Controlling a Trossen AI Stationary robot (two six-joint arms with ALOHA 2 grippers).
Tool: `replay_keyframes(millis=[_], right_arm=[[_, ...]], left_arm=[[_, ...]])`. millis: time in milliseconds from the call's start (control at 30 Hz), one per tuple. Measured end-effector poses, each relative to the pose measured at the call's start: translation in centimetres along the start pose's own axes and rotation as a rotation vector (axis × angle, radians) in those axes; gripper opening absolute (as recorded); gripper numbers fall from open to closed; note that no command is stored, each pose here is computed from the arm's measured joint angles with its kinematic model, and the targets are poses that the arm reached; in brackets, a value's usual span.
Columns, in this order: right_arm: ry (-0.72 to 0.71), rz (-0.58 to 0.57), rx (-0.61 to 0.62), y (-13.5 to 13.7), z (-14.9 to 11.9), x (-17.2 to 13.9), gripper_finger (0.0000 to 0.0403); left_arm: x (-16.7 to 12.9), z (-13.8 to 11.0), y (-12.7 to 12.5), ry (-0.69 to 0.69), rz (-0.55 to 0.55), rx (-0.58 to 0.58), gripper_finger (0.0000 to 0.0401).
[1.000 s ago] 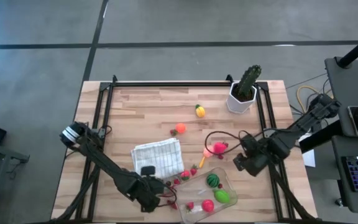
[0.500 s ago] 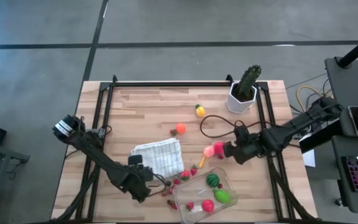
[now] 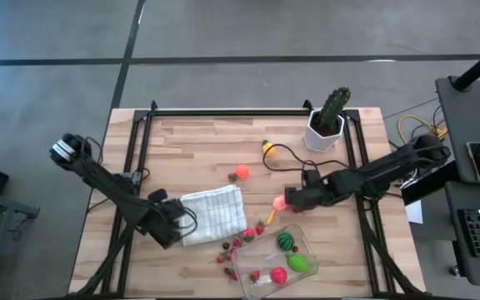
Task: Pick and placing Produce into tupperware
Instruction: Put the apple into the transparent bin
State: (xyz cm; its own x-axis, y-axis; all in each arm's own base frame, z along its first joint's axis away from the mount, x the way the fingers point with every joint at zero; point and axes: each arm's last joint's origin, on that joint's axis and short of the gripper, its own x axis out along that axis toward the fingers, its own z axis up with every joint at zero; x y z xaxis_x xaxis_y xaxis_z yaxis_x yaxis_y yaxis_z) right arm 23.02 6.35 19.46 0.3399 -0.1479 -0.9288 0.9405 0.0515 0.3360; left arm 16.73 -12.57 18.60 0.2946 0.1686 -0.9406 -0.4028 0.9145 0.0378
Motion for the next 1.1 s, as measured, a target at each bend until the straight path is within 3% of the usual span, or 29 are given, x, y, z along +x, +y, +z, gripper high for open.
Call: replay_keyframes(millis=[500,767,1100], right_arm=[[-0.03,-0.096,0.113,2.8,0.5,3.7,0.0327],[-0.006,-0.184,0.144,2.8,1.3,5.9,0.0326],[-0.017,-0.188,0.124,2.8,1.8,6.0,0.0324]], left_arm=[[-0.1,-1.5,3.3,-0.09,0.006,0.0,0.0152],[0.5,-1.8,3.8,-0.114,0.043,0.009,0.0152],[0.8,-2.0,4.0,-0.12,0.064,0.016,0.0152]])
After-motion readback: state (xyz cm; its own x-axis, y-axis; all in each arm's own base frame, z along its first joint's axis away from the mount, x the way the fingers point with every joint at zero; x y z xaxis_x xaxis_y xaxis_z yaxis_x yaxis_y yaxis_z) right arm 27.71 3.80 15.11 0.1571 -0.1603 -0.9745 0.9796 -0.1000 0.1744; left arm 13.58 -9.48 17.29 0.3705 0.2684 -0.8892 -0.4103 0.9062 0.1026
